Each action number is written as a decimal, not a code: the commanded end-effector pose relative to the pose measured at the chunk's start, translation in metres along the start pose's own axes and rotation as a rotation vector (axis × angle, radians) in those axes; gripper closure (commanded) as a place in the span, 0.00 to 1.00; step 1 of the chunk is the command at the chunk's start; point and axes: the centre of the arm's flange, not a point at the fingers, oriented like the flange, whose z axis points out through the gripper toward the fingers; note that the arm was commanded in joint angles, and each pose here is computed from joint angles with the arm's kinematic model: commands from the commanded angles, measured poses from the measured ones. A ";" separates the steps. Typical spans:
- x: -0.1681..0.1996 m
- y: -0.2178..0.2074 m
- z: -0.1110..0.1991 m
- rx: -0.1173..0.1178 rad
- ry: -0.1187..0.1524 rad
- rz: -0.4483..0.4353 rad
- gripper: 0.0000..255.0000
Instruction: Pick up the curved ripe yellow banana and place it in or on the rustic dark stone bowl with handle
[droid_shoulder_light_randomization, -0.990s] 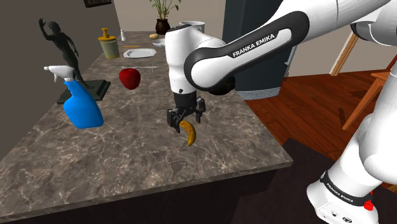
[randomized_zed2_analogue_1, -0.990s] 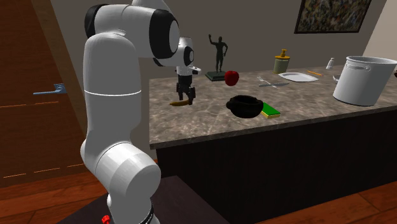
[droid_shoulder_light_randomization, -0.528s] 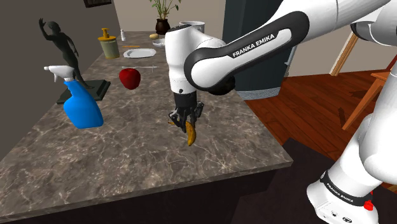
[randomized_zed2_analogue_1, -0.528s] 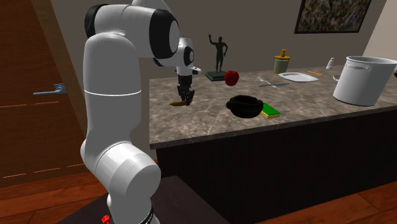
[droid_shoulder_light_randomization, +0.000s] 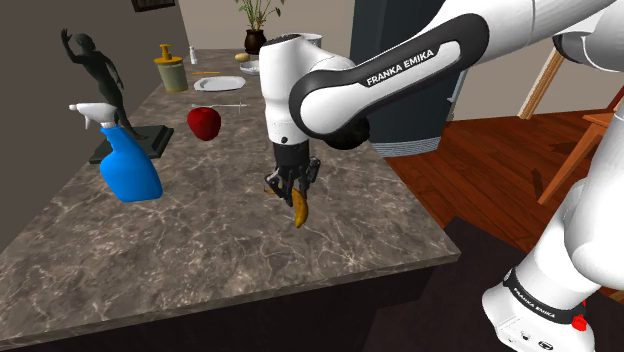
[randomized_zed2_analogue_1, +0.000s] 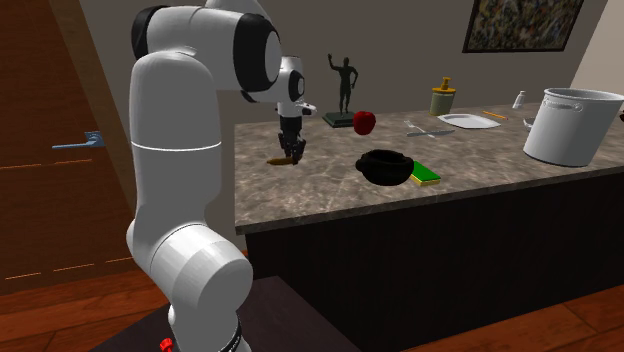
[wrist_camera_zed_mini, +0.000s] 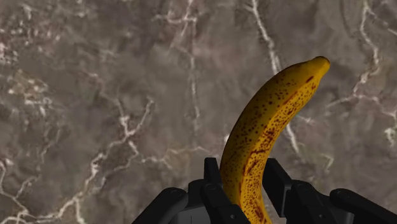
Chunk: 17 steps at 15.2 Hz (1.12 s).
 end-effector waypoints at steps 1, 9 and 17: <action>0.000 0.000 -0.010 0.000 0.000 0.000 1.00; -0.002 0.002 -0.052 0.000 0.000 0.000 1.00; -0.004 0.003 -0.094 0.000 0.000 0.000 1.00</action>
